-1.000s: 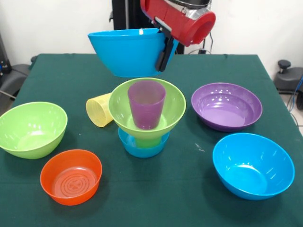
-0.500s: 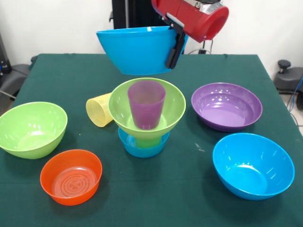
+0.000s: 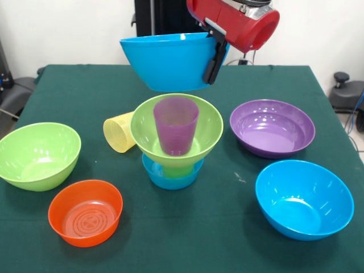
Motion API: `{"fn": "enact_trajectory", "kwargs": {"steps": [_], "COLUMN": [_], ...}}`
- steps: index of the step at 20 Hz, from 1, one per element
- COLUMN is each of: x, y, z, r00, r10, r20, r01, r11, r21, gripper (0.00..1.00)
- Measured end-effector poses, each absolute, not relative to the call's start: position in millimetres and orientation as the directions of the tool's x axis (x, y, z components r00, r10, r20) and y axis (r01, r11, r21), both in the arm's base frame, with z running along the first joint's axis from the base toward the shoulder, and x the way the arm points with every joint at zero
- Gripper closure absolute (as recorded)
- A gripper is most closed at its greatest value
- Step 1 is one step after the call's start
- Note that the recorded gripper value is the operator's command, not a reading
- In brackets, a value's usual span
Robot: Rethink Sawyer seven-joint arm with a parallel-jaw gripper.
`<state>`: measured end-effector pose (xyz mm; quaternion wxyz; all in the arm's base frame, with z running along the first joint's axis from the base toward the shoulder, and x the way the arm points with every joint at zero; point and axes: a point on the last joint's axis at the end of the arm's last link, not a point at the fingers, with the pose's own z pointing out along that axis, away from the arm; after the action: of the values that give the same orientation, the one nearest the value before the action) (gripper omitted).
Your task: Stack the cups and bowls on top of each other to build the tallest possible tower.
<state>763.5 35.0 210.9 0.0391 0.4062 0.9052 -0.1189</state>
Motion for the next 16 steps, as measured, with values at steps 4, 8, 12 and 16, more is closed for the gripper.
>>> {"fn": "enact_trajectory", "kwargs": {"steps": [4,8,12,16], "x": [763.3,763.2,762.9,762.6], "y": [35.1,35.1,35.1,35.2], "z": [210.1,209.0,207.5,205.4], "r00": [-0.667,-0.668,-0.668,-0.668], "r10": [0.726,0.726,0.726,0.726], "r20": [-0.166,-0.165,-0.163,-0.161], "r01": [0.744,0.744,0.744,0.743], "r11": [0.642,0.642,0.642,0.642], "r21": [-0.184,-0.185,-0.187,-0.189], "gripper": [1.0,1.0,1.0,1.0]}}
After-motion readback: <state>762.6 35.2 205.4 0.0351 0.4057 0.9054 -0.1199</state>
